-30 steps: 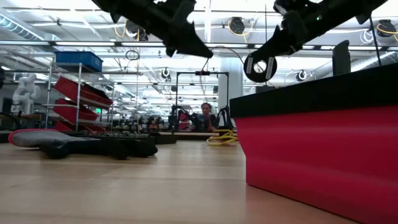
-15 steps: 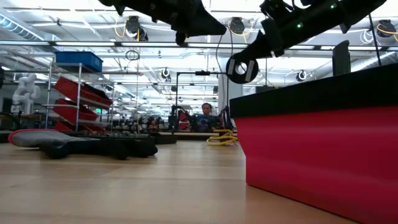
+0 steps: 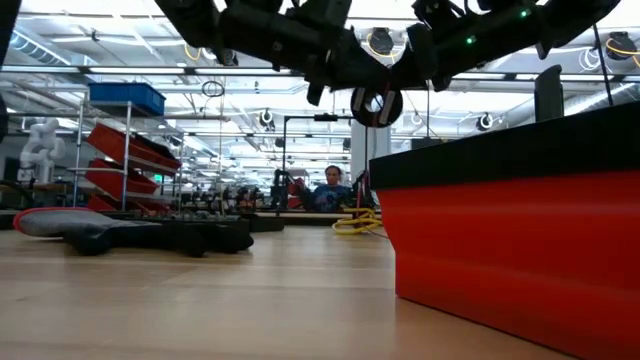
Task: Coil cords
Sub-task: Coil the red wire onto the spool
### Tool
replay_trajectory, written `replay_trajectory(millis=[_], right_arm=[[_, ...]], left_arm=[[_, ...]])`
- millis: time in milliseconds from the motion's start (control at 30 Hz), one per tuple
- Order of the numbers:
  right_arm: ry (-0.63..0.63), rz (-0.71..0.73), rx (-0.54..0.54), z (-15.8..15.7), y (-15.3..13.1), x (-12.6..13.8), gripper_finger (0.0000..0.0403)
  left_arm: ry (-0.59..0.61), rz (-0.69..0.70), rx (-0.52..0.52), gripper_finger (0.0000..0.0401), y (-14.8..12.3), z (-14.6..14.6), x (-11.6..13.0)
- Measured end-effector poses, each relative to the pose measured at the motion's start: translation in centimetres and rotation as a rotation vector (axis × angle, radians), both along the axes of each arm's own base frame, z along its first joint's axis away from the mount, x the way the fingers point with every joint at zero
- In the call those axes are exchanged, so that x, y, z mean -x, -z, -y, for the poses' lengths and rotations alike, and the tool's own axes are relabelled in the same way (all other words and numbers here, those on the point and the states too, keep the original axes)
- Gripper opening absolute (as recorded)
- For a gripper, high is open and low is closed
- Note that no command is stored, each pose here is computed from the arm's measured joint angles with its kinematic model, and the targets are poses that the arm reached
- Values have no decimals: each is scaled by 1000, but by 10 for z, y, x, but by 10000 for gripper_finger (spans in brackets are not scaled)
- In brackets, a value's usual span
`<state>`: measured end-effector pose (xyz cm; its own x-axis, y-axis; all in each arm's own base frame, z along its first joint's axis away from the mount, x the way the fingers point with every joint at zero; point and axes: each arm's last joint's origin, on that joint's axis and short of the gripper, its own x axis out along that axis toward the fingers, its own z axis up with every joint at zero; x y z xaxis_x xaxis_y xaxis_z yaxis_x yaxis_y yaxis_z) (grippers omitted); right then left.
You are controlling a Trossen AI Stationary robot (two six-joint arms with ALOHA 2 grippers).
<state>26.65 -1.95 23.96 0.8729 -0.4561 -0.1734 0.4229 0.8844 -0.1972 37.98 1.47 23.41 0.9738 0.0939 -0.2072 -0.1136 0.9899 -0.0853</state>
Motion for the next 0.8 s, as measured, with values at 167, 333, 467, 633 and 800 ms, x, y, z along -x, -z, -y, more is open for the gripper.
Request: replay_trajectory(millis=[167,333,467,633,800], right_arm=[[-1,50,-3,0,-4,-1,0],[0,93,-27,0,-7,-1,0],[3,149,-43,0,-12,-2,0],[3,219,-63,0,-17,-2,0],[-4,267,-72,0,-21,-2,0]], left_arm=[[-29,12,20,0,7,-1,-4],[-139,7,29,0,11,0,-5],[-204,60,31,0,8,4,-7],[-239,118,29,0,6,10,-9],[-238,181,37,0,11,14,-14]])
